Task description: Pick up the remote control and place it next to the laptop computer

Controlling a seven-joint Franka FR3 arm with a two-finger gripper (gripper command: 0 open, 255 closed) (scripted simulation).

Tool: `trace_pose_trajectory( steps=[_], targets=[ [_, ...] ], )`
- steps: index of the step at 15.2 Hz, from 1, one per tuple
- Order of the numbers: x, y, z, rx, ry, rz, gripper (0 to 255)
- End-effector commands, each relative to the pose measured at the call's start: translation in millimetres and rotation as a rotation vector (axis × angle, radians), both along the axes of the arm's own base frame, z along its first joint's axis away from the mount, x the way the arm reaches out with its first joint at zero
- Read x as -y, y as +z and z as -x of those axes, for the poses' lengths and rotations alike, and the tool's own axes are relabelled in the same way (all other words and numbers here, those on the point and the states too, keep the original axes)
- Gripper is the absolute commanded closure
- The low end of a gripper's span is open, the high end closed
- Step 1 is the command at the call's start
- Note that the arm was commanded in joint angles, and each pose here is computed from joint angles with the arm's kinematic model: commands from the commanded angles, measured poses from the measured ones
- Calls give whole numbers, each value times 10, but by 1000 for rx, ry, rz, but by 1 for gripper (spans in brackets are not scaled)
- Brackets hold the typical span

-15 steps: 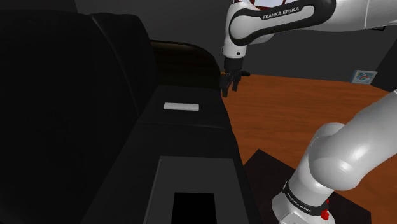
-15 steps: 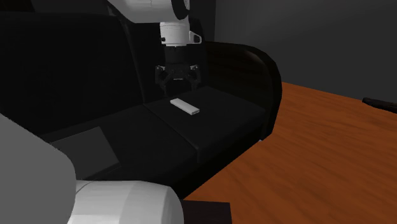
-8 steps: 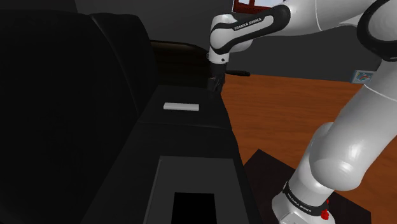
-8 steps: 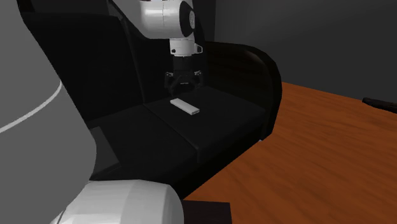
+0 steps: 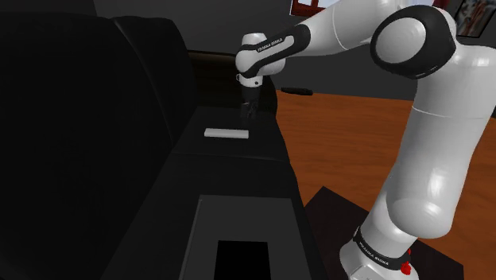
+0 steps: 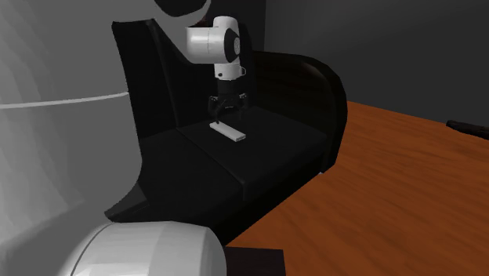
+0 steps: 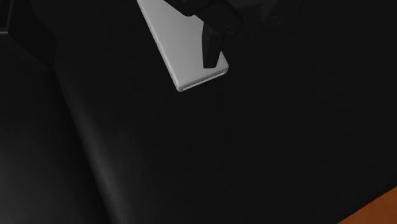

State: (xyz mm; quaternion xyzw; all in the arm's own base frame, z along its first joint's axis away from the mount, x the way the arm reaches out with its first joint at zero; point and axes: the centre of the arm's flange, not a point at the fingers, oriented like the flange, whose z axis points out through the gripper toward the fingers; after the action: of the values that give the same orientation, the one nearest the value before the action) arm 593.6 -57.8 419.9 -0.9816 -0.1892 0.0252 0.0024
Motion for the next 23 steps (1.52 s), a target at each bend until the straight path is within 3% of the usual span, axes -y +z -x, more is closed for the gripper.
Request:
trace_pose_trajectory(
  steps=[1, 9, 17, 23],
  targets=[
    [-44, -99, -215, 4, 41, -5, 0],
    [-303, -541, -1111, 17, 198, -23, 0],
    [-308, -941, -1099, 17, 198, -23, 0],
    [-308, -941, -1099, 17, 198, -23, 0]
  ],
)
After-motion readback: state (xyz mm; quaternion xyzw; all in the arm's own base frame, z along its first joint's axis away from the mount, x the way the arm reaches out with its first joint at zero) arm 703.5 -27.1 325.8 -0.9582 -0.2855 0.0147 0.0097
